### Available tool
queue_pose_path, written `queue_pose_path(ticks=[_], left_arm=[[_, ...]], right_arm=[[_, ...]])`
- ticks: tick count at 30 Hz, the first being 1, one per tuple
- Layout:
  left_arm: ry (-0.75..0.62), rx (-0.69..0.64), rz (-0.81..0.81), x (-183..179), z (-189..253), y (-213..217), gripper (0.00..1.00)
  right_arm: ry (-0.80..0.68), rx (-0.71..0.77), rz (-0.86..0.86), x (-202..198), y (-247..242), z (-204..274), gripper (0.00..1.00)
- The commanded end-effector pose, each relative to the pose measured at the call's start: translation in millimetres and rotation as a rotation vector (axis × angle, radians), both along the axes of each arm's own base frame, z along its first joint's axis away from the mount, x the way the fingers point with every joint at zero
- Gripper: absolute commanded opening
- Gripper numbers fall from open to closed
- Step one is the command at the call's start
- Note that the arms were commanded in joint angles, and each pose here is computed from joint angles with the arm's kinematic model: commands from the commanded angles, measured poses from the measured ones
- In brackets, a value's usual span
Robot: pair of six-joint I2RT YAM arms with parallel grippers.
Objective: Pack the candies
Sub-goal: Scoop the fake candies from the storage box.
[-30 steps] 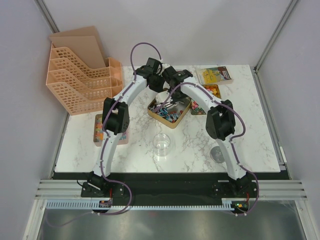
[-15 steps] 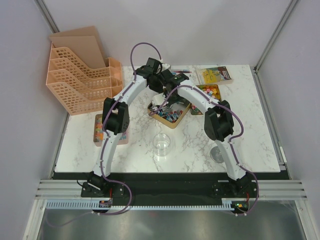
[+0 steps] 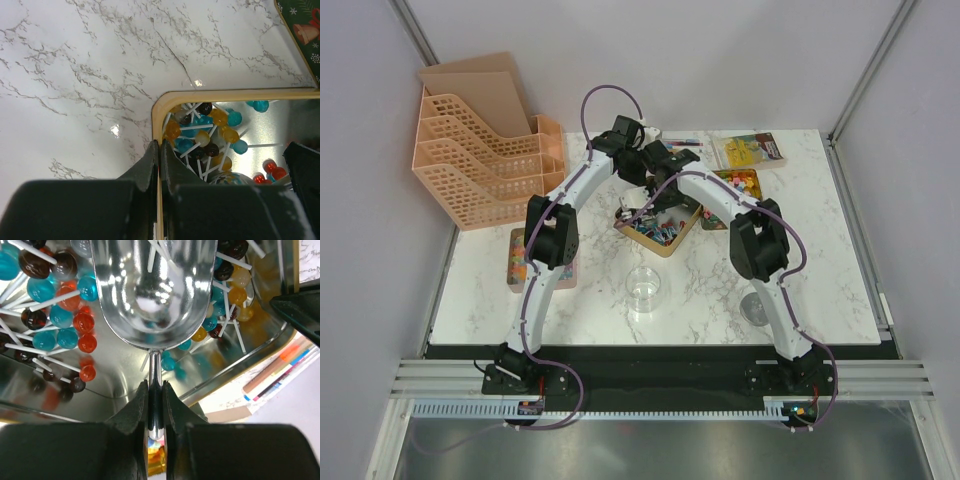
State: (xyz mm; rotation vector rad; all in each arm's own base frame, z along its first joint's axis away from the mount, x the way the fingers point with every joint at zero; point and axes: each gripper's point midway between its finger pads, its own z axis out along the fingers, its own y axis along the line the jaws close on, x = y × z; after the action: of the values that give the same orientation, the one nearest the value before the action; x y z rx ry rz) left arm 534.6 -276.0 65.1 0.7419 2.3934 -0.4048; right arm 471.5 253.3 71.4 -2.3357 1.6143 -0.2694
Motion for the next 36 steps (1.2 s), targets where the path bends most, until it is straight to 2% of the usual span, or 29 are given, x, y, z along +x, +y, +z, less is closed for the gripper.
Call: queue_pose_path(ticks=[1,3,5,6,7,9,10,11,16,27,36], left_arm=[[0.013,0.001,0.001,-2.9,-1.7,1.4,0.03],[0.004,-0.001,0.004,-0.9,1.0,2.0,0.03],[0.004,0.003,0.001,-0.9,-0.7,2.3,0.1],[0.002,0.003,0.0,-0.1,-0.6,3.0,0.15],[0.002,0.002,-0.001,-0.5,0.2,2.9,0.25],[-0.001,-0.001,-0.01,-1.2,2.1,1.3,0.37],[-0.003,-0.011,-0.018,-1.1,4.0,0.1,0.47],[-0.004,-0.016,-0.023,-1.5,6.0,-0.8,0.5],[-0.019,-0.038,-0.035,-0.4,16.6,-4.8,0.57],[-0.167,-0.06,-0.012,23.4,72.1,3.0,0.61],[-0.347,0.013,0.116,60.7,124.0,52.7,0.66]], right_arm=[[0.086,0.081,-0.015,-8.9,6.6,-18.9,0.0],[0.101,0.102,-0.021,-10.1,6.3,-20.3,0.0],[0.12,0.126,-0.03,-11.8,4.7,-22.1,0.0],[0.118,0.141,-0.036,-11.1,5.3,-19.5,0.0],[0.127,0.157,-0.035,-13.1,7.0,-19.4,0.0],[0.129,0.175,-0.041,-12.8,5.8,-17.2,0.0],[0.131,0.179,-0.042,-13.4,5.4,-19.7,0.0],[0.132,0.186,-0.043,-13.0,4.5,-19.9,0.0],[0.116,0.221,-0.047,-14.6,3.1,-20.8,0.0],[0.061,0.287,-0.056,-13.2,3.1,10.3,0.0],[0.021,0.382,-0.094,-9.7,-1.1,50.4,0.0]])
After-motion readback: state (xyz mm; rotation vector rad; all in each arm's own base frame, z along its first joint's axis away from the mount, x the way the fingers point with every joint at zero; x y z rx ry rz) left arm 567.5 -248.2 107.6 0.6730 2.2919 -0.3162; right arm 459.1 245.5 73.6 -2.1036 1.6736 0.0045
